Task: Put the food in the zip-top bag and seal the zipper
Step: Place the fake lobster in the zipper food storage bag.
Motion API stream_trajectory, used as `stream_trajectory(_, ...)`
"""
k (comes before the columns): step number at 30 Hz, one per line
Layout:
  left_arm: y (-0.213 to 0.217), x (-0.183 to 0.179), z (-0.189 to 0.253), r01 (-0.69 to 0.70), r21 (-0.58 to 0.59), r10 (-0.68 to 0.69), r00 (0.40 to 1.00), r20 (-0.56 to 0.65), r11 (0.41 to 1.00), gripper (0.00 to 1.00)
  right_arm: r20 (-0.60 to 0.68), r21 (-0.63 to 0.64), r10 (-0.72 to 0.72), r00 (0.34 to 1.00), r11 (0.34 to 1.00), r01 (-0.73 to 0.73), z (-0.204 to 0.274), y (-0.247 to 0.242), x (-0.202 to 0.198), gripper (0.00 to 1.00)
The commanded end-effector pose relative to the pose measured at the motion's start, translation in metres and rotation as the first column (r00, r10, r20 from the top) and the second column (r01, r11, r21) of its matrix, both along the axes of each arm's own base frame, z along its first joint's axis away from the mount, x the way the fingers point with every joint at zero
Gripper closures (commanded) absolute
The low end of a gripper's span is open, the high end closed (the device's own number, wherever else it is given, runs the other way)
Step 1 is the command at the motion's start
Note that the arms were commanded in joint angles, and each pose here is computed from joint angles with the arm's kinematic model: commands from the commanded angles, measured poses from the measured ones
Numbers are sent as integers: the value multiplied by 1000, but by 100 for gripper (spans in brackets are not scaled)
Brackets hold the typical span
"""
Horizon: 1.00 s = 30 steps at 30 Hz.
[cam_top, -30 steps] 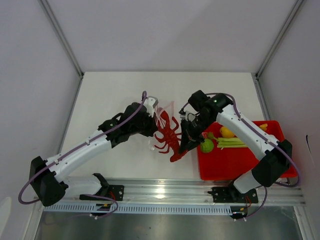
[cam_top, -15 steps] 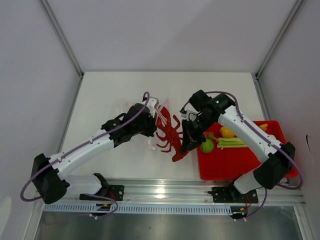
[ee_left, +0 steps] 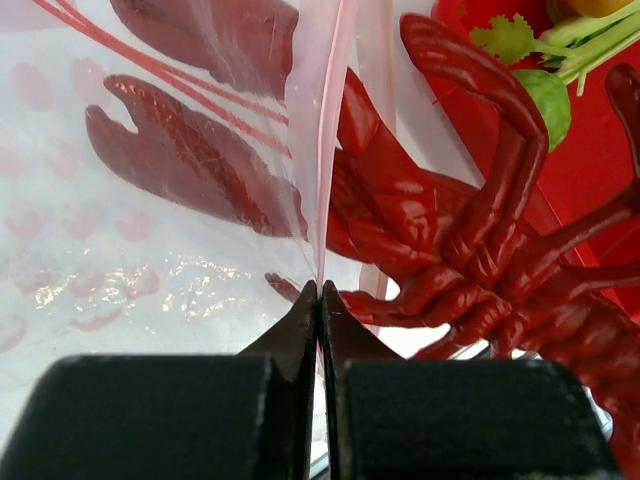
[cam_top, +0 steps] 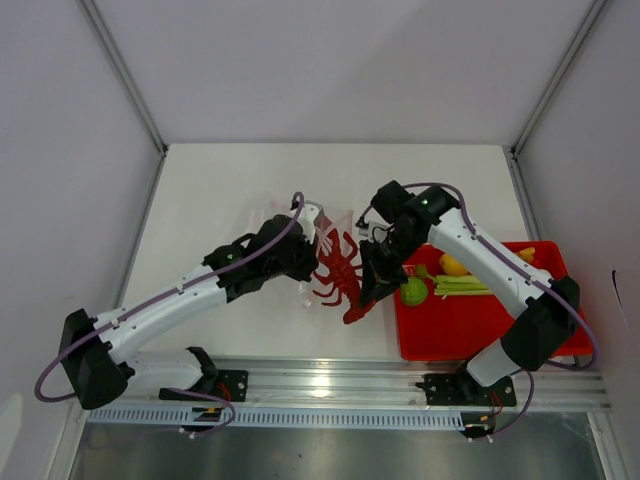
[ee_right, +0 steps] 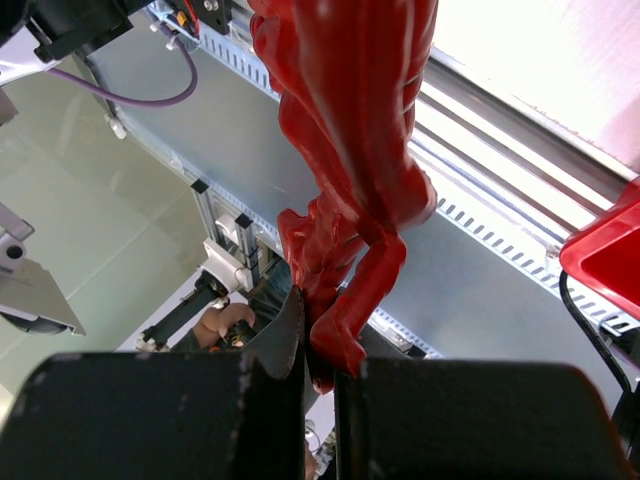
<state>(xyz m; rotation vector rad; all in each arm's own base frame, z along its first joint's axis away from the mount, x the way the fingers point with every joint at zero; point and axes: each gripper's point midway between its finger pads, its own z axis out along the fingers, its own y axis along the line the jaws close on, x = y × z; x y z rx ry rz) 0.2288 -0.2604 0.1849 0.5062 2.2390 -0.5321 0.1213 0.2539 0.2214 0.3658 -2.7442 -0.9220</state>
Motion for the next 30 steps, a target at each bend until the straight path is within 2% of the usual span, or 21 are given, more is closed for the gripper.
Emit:
stream_trajectory(1, 0, -2, 12, 5, -26, -4, 999, 40, 1000, 99, -50, -78, 22, 999, 997, -25, 10, -17, -18, 100)
stream_trajectory(30, -36, -30, 45, 110, -185, -107, 994, 24, 977, 100, -47, -87, 27, 999, 996, -31, 5, -8, -3, 100)
